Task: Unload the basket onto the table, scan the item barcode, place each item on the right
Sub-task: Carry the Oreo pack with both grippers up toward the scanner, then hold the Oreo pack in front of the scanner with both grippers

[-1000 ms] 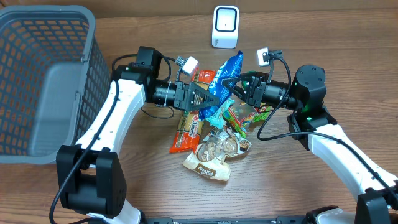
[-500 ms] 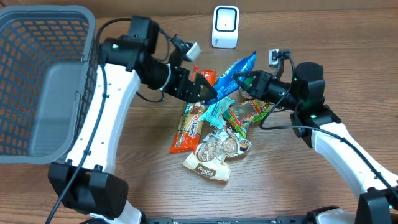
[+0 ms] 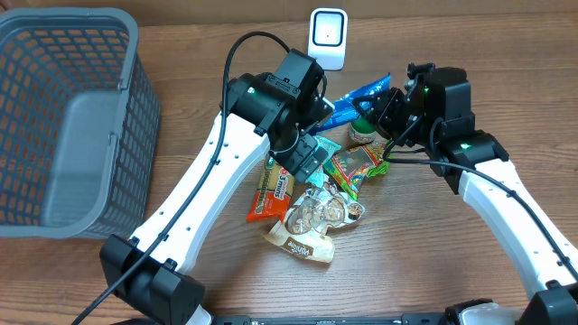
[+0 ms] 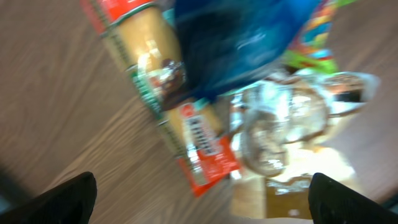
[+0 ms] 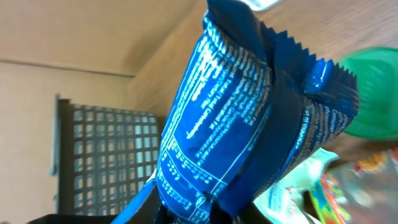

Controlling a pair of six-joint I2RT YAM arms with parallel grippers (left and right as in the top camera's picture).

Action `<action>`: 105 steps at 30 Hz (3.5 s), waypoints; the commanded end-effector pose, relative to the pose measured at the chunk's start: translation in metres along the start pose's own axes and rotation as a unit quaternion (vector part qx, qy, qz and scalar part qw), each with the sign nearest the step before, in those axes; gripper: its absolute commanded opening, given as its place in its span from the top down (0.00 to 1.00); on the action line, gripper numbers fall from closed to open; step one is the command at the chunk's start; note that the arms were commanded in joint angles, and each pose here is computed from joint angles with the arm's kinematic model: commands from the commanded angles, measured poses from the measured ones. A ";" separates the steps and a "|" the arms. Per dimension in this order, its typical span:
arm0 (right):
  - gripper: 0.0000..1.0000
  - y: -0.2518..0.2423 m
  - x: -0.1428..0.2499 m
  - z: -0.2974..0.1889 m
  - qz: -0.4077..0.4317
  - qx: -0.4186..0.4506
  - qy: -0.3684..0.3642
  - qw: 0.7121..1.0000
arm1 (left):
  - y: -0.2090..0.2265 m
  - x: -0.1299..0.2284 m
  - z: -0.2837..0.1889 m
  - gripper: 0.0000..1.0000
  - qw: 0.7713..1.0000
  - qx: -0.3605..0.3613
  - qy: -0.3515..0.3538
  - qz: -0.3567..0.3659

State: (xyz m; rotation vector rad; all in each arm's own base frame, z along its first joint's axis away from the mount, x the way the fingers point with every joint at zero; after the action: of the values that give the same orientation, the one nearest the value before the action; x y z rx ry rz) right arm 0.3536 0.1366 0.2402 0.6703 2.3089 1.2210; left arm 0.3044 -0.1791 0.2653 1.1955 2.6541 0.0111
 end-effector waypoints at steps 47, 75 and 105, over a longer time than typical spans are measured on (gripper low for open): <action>0.96 -0.029 -0.038 0.047 -0.013 0.276 0.116 0.954 | 0.069 0.038 0.080 0.00 0.989 -0.074 0.006 -0.125; 0.96 0.111 -0.025 0.002 -0.252 0.143 0.087 0.953 | 0.056 0.015 0.073 0.00 0.978 0.136 -0.134 -0.084; 0.96 0.157 0.036 -0.068 -0.471 -0.099 0.174 0.859 | 0.055 0.019 -0.019 0.00 0.728 0.482 -0.488 0.020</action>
State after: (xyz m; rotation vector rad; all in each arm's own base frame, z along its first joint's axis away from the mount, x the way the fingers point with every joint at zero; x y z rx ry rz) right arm 0.3222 0.1894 0.4013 -0.6927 2.2660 1.0273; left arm 0.3373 -0.1125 0.2790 0.9233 1.6482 -1.6033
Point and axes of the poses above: each gripper's point midway between its finger pads, its own z axis out along the fingers, its own y axis along the line the jaws close on, x = y × z, the point moved 7 cm from there along -z, back along the fingers, and after that the axes turned 7 degrees about z, right-handed, at the moved point
